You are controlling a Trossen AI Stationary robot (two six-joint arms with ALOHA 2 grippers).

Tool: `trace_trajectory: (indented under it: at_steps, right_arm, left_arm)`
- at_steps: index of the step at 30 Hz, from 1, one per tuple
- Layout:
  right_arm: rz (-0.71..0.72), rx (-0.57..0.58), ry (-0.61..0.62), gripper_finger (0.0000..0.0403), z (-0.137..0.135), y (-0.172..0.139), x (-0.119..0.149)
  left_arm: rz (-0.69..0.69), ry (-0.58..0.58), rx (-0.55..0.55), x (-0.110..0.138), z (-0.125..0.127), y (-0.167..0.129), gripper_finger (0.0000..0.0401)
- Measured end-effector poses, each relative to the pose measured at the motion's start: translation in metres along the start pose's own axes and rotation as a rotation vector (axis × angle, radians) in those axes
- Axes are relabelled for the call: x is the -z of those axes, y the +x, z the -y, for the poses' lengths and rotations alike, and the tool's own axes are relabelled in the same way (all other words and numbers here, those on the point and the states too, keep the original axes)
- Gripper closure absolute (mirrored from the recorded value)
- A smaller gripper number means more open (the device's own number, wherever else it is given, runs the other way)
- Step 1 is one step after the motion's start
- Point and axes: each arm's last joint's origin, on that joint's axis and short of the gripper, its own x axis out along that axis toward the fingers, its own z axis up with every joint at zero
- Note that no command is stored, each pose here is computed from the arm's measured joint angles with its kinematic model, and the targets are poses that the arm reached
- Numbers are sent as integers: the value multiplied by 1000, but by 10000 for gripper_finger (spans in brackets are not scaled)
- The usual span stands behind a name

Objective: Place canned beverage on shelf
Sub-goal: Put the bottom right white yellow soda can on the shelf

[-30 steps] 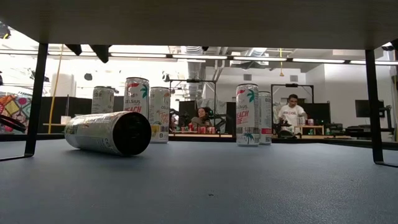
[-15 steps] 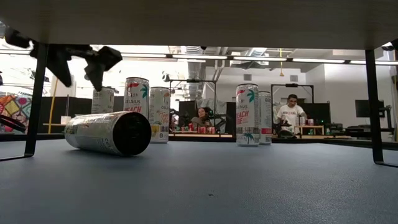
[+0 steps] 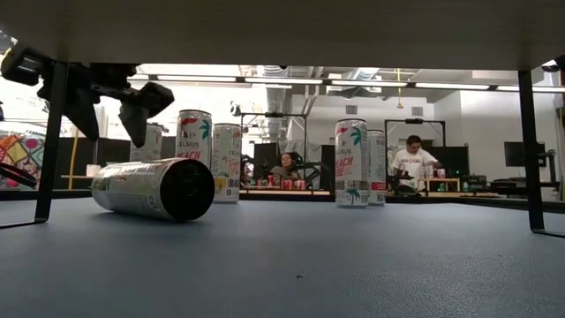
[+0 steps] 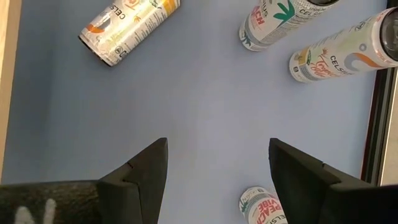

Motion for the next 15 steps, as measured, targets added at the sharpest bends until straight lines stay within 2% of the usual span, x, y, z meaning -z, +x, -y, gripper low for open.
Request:
trace_trajectory:
  at_steps: [15]
  right_arm:
    - [2,0,-4,148,0,0,0]
  left_arm:
    - [-115,-4,15,-2,-4,40,140]
